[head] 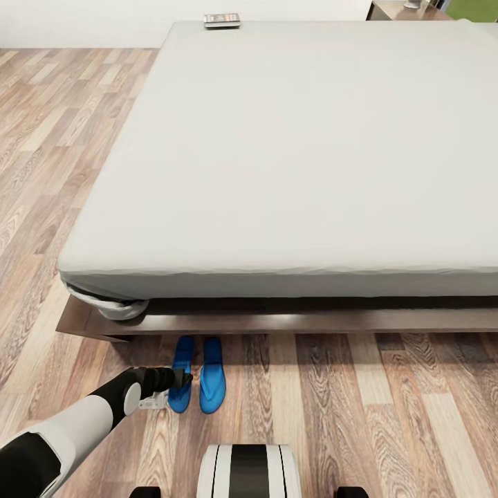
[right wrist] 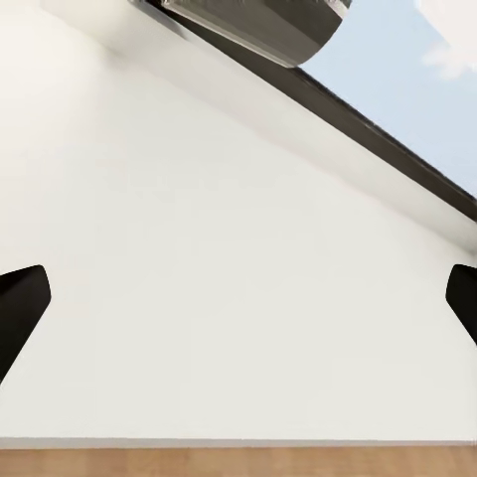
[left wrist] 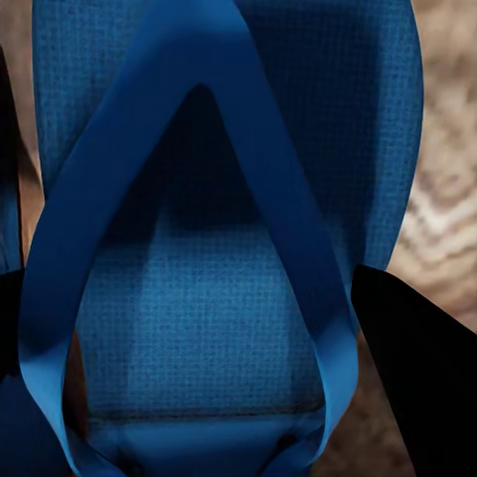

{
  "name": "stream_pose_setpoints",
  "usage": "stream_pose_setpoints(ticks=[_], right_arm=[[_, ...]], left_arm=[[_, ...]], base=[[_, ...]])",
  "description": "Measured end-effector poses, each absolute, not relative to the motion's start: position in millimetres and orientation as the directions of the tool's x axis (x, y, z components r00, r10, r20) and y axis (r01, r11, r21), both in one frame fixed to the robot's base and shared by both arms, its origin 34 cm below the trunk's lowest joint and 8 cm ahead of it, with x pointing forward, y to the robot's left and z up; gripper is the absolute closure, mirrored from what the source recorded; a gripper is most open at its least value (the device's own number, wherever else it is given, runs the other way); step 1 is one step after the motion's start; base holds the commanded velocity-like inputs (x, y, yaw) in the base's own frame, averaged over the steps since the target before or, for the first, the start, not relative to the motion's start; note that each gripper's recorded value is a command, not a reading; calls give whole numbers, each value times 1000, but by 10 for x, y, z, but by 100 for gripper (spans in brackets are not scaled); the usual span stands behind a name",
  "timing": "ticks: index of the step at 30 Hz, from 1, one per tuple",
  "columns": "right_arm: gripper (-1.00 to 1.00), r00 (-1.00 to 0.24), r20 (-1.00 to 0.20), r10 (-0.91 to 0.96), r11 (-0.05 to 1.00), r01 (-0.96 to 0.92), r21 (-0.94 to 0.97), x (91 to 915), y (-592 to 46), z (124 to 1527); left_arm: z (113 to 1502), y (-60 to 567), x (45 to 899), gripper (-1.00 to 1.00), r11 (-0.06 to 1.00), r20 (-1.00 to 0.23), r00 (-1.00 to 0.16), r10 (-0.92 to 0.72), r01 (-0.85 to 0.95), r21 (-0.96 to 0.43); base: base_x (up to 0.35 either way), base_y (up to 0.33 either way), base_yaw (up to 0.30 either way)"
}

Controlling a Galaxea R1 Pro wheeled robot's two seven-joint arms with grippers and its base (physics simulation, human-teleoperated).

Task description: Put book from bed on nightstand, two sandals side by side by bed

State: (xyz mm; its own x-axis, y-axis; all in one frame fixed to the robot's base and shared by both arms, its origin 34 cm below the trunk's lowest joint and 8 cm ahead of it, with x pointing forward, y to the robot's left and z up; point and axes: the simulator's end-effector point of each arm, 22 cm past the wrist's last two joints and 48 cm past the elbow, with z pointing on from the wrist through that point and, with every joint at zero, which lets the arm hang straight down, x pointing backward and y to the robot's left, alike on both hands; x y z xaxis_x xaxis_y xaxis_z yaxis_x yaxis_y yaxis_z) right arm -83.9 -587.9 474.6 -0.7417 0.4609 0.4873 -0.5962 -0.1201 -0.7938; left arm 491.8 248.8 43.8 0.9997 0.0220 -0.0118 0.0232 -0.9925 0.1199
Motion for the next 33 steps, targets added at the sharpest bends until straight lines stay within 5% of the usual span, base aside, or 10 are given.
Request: stream_pose_setpoints(ticks=[14, 15, 33], right_arm=[[-100, -742, 488, 460, -120, -597, -794, -838, -5879, 4745], [-100, -741, 488, 460, -120, -597, -793, -838, -5879, 4745], [-100, -740, 489, 461, -119, -598, -793, -837, -5879, 4746]], left_arm=[[438, 2487, 4918, 100, -993, -12, 1000, 21, 22, 120], [438, 2487, 4918, -100, -993, -11, 1000, 21, 22, 120], [413, 2486, 4883, -100, -992, 9, 1000, 30, 29, 121]], base=[[0, 0, 0], [0, 0, 0], [0, 0, 0]])
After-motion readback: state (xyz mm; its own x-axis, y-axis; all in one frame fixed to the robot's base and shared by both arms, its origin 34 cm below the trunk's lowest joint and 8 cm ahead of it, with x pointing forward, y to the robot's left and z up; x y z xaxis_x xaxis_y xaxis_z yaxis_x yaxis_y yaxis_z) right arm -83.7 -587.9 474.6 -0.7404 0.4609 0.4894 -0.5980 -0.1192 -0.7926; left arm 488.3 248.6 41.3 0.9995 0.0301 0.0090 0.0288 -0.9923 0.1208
